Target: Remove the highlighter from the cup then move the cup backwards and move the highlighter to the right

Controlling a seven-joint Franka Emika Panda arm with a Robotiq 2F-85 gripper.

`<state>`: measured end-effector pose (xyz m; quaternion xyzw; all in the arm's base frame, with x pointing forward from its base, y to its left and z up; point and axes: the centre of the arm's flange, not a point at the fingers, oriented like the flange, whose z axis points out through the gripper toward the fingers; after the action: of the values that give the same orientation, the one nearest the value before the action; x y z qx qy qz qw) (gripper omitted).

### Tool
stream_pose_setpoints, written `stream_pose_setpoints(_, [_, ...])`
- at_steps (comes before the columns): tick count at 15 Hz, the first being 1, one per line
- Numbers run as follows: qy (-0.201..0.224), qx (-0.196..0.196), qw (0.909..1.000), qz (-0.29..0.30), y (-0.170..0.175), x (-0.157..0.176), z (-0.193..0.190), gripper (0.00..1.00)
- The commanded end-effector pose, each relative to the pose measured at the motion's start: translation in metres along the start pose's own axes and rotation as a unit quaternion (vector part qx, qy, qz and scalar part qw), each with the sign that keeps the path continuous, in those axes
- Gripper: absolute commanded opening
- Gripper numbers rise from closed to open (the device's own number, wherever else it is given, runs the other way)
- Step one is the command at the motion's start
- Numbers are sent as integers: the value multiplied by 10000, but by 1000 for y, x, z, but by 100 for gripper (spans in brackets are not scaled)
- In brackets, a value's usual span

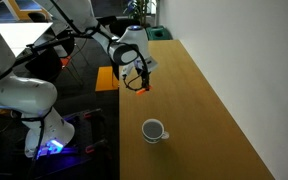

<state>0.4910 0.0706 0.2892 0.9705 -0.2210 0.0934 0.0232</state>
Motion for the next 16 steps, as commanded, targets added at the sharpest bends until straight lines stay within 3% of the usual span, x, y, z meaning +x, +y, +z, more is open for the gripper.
stream_pose_setpoints(1, [-378, -124, 9990, -209, -36, 5, 13, 5])
stream_pose_setpoints(6, [-718, -207, 9952, -637, -75, -8, 44, 5])
stream_pose_setpoints(16, [-1104, -183, 9919, -605, -80, 12, 104, 5])
